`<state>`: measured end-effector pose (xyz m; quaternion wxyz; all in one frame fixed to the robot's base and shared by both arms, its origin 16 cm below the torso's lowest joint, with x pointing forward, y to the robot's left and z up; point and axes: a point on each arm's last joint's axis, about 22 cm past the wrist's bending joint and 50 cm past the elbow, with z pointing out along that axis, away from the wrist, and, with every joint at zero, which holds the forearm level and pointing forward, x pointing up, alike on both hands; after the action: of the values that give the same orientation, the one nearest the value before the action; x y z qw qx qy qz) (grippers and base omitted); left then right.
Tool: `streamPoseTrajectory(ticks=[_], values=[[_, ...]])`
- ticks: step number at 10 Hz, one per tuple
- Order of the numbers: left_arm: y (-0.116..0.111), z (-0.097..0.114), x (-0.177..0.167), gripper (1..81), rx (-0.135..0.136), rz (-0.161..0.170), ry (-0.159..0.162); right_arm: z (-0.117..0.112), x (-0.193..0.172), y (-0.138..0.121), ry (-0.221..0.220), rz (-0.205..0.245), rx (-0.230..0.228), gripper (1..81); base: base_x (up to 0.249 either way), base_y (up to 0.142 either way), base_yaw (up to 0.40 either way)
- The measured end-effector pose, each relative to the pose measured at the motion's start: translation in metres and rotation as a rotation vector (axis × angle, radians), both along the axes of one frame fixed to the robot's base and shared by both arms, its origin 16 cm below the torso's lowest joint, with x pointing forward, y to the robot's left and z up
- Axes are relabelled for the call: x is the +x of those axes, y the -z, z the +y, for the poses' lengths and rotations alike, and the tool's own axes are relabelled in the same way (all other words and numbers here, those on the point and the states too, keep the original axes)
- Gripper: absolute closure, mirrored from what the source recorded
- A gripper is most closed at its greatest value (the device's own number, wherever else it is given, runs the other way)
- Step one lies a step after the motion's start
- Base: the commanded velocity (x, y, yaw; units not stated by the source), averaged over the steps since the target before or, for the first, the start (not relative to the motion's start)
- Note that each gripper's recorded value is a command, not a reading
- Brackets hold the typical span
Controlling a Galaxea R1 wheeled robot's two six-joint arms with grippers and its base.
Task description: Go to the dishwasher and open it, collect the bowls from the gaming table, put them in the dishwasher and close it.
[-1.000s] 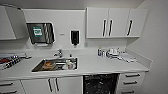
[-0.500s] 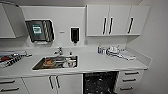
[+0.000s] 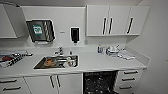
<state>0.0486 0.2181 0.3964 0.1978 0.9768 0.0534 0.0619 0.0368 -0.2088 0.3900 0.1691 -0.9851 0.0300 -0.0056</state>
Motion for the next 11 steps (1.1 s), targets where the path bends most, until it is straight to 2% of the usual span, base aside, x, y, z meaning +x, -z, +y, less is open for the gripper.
streamPoseTrajectory(ticks=[4, 9, 11], values=[[-0.015, -0.003, 0.0, 1.0, -0.002, -0.05, 0.0, -0.005, 0.0, -0.014, -0.003, -0.051, -0.011, 1.0, 0.0, 0.0, 0.0], [-0.024, -0.006, -0.037, 1.0, -0.006, -0.015, 0.001, -0.003, -0.038, -0.023, -0.006, -0.015, -0.008, 1.0, 0.0, 0.0, 0.0], [-0.024, -0.006, -0.039, 1.0, -0.006, -0.015, 0.0, -0.002, -0.037, -0.023, -0.006, -0.019, -0.007, 1.0, 0.0, 0.0, 0.0]])
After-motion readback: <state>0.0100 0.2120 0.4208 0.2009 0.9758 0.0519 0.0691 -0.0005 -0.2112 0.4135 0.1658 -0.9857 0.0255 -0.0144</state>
